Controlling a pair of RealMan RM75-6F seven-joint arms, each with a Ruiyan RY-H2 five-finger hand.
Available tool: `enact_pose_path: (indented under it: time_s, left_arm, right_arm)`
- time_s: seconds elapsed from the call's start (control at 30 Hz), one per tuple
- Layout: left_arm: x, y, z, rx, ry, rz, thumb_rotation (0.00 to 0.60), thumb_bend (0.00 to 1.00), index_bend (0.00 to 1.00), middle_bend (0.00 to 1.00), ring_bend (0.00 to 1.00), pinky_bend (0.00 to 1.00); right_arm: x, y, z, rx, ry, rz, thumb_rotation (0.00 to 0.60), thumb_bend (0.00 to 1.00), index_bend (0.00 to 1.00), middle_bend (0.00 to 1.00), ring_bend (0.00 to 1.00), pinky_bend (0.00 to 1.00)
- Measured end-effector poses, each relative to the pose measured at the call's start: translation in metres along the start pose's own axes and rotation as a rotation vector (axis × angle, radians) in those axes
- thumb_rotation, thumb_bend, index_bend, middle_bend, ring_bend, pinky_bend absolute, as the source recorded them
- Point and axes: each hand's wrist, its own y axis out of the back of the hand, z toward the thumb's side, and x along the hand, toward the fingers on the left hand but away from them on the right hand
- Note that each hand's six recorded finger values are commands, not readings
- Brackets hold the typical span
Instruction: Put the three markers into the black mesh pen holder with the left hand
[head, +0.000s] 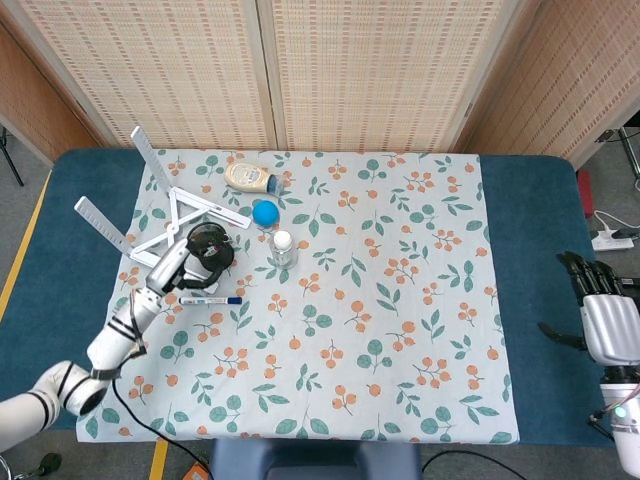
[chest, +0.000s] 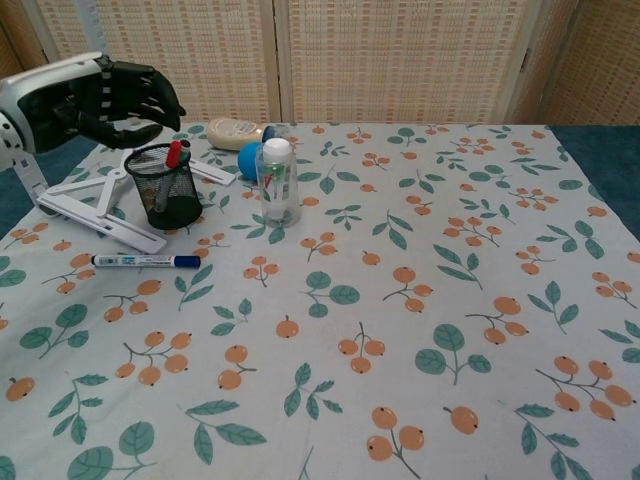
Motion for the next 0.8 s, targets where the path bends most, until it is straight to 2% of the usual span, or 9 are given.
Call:
enact_pose_path:
  time_s: [0.1, 0.17, 0.27, 0.37, 0.5, 0.63, 0.8]
  left_arm:
    - [-0.031, -0.012, 0.016, 0.181, -0.010, 0.082, 0.600, 0.40, 0.50, 0.46, 0.22, 0.22]
    - [-0.054, -0.018, 0.021, 0.296, 0.023, 0.145, 0.600, 0.40, 0.50, 0.46, 0.22, 0.22]
    - [-0.084, -0.031, 0.019, 0.409, 0.116, 0.214, 0.600, 0.40, 0.49, 0.45, 0.21, 0.22]
    - [-0.101, -0.054, 0.012, 0.466, 0.210, 0.241, 0.600, 0.40, 0.48, 0.44, 0.20, 0.22]
    - [-0.099, -0.084, -0.001, 0.526, 0.279, 0.232, 0.600, 0.40, 0.46, 0.41, 0.20, 0.22]
    - [-0.085, -0.099, -0.020, 0.609, 0.326, 0.202, 0.600, 0.40, 0.41, 0.35, 0.18, 0.22]
    - [-0.058, -0.107, -0.030, 0.683, 0.344, 0.182, 0.600, 0.40, 0.41, 0.34, 0.17, 0.22]
  right_arm:
    - [0.000, -0.001, 0.001, 0.002, 0.002, 0.004, 0.600, 0.03, 0.11, 0.07, 0.13, 0.10]
    - [0.000, -0.002, 0.002, 0.003, 0.004, 0.006, 0.600, 0.03, 0.11, 0.07, 0.13, 0.10]
    - [0.001, -0.002, 0.003, 0.003, 0.009, 0.005, 0.600, 0.03, 0.11, 0.07, 0.13, 0.10]
    - [0.001, -0.001, 0.003, 0.004, 0.009, 0.002, 0.600, 0.03, 0.11, 0.07, 0.13, 0.10]
    - [0.001, 0.000, 0.002, 0.003, 0.006, 0.001, 0.600, 0.03, 0.11, 0.07, 0.13, 0.10]
    - [0.001, -0.001, 0.002, 0.003, 0.006, 0.005, 0.600, 0.03, 0.11, 0.07, 0.13, 0.10]
    - [0.000, -0.002, 0.002, 0.001, 0.007, 0.007, 0.600, 0.03, 0.11, 0.07, 0.13, 0.10]
